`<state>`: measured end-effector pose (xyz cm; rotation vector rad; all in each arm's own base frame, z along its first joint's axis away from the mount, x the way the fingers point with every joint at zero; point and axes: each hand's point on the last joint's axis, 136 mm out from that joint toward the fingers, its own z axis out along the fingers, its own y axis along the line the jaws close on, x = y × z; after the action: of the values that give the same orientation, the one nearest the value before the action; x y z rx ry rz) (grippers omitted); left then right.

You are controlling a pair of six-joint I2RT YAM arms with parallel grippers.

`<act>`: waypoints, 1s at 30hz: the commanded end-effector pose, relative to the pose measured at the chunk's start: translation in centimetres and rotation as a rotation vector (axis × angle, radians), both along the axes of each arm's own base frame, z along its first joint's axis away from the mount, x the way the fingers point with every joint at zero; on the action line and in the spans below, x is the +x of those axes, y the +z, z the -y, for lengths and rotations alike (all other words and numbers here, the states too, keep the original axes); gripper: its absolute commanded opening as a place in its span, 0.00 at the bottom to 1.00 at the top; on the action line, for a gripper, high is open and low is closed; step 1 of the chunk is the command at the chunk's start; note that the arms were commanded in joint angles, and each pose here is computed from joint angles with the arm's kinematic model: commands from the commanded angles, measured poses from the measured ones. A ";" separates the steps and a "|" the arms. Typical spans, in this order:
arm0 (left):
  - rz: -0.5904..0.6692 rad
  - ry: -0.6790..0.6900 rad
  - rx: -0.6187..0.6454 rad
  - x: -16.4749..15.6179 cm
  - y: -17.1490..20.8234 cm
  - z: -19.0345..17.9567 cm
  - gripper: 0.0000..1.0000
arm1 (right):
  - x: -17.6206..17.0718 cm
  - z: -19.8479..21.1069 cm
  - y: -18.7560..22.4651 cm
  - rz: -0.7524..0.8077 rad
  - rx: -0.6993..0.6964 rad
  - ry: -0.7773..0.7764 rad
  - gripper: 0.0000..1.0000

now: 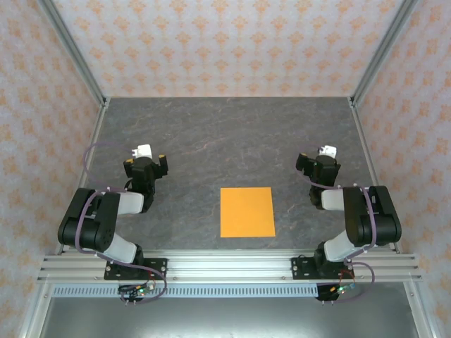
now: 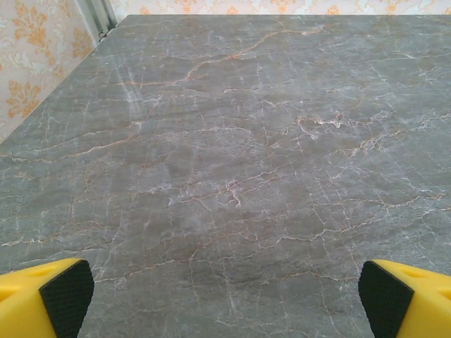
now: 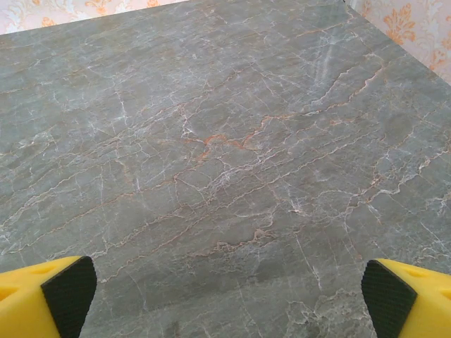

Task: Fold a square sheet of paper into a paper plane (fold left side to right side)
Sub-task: Move the square sheet of paper to the center of the table.

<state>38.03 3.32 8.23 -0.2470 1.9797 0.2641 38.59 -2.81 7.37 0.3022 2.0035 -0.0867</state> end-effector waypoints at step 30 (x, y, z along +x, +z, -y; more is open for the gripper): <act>0.025 0.032 0.015 0.5 4.2 -0.7 0.99 | 0.2 0.8 3.3 0.048 -0.007 -0.044 1.00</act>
<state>37.89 3.34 8.42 -0.2446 1.9999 0.2700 38.45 -2.87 7.59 0.3044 2.0055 -0.0901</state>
